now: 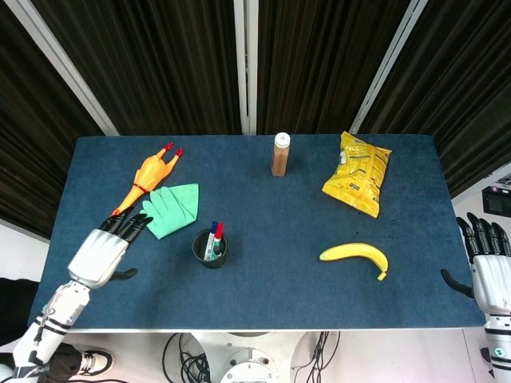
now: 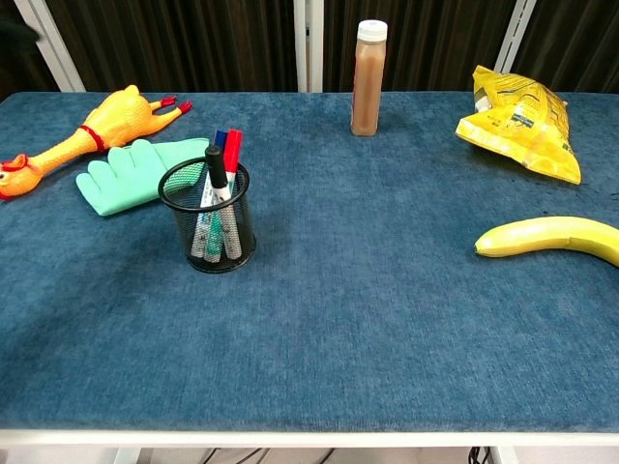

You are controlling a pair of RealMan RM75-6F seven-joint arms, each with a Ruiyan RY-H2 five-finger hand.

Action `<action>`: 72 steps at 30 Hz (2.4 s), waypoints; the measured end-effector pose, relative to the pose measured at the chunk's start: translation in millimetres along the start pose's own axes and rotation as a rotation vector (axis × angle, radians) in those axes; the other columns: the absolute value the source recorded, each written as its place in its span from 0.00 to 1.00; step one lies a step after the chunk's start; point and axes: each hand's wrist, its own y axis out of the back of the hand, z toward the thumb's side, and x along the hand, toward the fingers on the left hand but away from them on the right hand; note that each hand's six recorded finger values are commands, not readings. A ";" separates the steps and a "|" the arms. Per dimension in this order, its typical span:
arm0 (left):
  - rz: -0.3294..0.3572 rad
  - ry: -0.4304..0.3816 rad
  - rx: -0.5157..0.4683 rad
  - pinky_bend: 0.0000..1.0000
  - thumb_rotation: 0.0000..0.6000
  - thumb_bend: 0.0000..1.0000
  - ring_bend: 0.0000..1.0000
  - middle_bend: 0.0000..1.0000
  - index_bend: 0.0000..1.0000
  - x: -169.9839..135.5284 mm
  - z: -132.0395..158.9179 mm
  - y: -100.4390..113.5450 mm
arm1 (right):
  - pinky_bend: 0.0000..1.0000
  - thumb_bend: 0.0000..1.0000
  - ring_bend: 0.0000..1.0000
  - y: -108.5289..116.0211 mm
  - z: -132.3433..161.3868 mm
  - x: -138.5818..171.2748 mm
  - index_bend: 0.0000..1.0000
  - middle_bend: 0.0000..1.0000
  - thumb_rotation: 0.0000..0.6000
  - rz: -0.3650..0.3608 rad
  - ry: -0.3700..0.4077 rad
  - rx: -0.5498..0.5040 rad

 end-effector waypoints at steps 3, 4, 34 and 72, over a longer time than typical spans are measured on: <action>-0.019 -0.078 0.040 0.26 1.00 0.08 0.03 0.12 0.11 14.3 26.5 2.6 | 0.00 0.12 0.00 1.6 -1.9 -1.3 0.00 0.00 1.00 -0.012 -0.011 0.008; -0.022 -0.104 0.050 0.28 1.00 0.08 0.04 0.13 0.11 19.2 35.2 3.0 | 0.00 0.12 0.00 2.2 -2.1 -1.7 0.00 0.00 1.00 -0.015 -0.014 0.011; -0.019 -0.241 -0.014 0.61 1.00 0.17 0.35 0.40 0.31 95.9 118.9 -16.2 | 0.00 0.12 0.00 5.7 -7.3 -3.7 0.00 0.00 1.00 0.006 -0.025 -0.024; -0.008 -0.255 -0.028 0.69 1.00 0.25 0.49 0.52 0.39 105.9 126.5 -29.0 | 0.00 0.12 0.00 5.9 -1.3 -2.3 0.00 0.00 1.00 0.050 -0.022 -0.016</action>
